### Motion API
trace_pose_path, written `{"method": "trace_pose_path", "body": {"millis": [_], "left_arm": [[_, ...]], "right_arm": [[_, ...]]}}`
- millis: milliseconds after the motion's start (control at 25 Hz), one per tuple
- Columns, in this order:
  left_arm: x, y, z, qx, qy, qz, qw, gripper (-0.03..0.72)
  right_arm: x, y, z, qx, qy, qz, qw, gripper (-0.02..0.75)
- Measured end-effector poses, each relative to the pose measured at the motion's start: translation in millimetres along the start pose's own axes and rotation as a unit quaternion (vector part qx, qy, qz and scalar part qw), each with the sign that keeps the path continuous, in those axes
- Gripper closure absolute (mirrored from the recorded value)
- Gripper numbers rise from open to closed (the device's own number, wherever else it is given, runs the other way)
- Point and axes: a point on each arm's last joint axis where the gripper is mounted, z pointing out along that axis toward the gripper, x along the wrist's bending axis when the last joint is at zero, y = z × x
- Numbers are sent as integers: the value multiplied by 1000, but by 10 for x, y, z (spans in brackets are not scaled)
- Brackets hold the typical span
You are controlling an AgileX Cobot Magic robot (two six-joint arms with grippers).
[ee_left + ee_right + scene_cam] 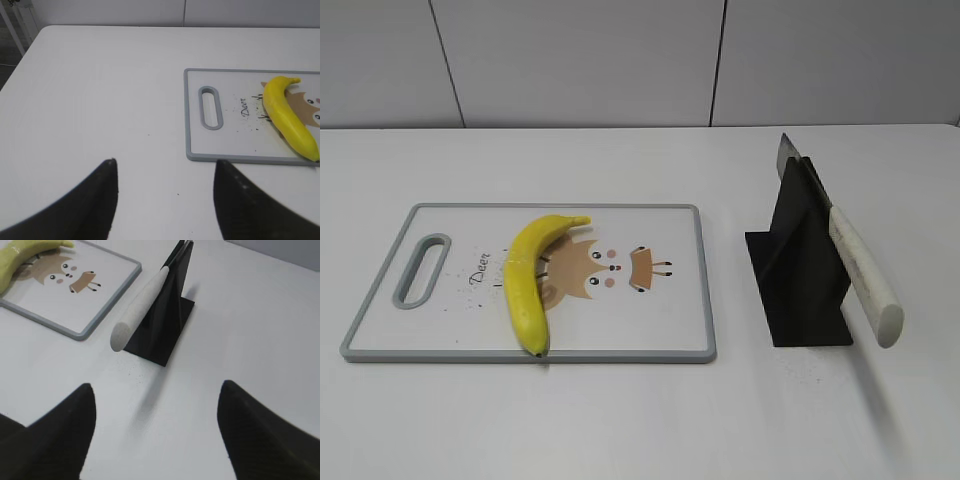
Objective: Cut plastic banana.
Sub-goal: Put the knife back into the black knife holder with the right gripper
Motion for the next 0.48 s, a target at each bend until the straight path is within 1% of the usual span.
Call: {"method": "trace_pose_path", "body": {"millis": [80, 240, 480], "left_arm": [[0, 0, 0, 0, 0, 0, 1000, 105], [0, 1, 0, 0, 0, 0, 1000, 105], [0, 0, 2, 0, 0, 0, 1000, 105]], "right_arm": [[0, -34, -47, -9, -1, 0, 1000, 144], [12, -158, -81, -5, 1, 3, 1000, 144], [16, -213, -194, -46, 0, 6, 999, 144]]}}
